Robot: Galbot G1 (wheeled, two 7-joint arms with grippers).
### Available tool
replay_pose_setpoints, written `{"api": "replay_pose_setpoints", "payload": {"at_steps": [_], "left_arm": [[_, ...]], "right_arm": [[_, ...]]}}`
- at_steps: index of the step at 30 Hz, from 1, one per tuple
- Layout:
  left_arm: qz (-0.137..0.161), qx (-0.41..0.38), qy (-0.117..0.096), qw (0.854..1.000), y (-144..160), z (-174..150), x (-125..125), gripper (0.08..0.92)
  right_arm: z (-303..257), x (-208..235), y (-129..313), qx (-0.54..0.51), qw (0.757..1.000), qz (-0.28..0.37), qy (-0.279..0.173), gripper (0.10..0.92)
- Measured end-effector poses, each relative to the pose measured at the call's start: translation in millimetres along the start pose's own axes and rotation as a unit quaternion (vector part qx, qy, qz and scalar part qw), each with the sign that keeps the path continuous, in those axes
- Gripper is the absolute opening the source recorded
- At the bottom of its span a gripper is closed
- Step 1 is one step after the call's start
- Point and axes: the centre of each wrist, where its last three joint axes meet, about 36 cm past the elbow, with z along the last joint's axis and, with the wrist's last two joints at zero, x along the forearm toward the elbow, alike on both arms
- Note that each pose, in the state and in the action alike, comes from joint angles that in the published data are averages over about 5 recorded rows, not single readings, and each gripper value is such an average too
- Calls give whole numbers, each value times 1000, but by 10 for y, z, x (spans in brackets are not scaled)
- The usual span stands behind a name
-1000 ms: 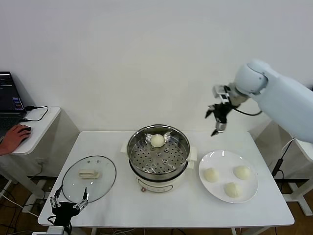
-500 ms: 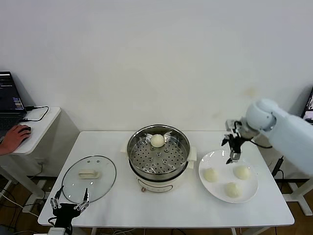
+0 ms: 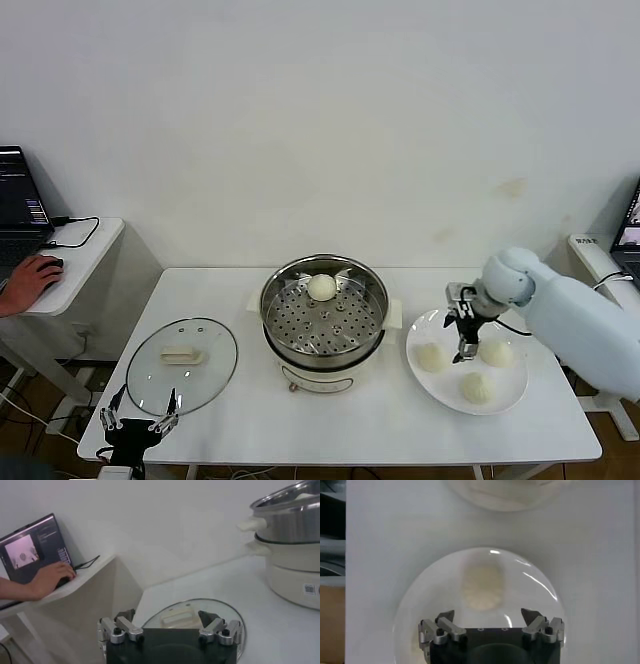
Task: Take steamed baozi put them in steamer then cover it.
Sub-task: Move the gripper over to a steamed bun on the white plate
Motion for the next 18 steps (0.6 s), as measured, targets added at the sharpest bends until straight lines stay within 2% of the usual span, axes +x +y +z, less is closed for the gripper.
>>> {"api": "replay_pose_setpoints", "payload": {"at_steps": [18], "left_arm": [[-3, -3, 8, 1000, 27, 70, -45, 823]], "right_arm": [[-127, -412, 24, 19, 1000, 2, 7, 823]]}}
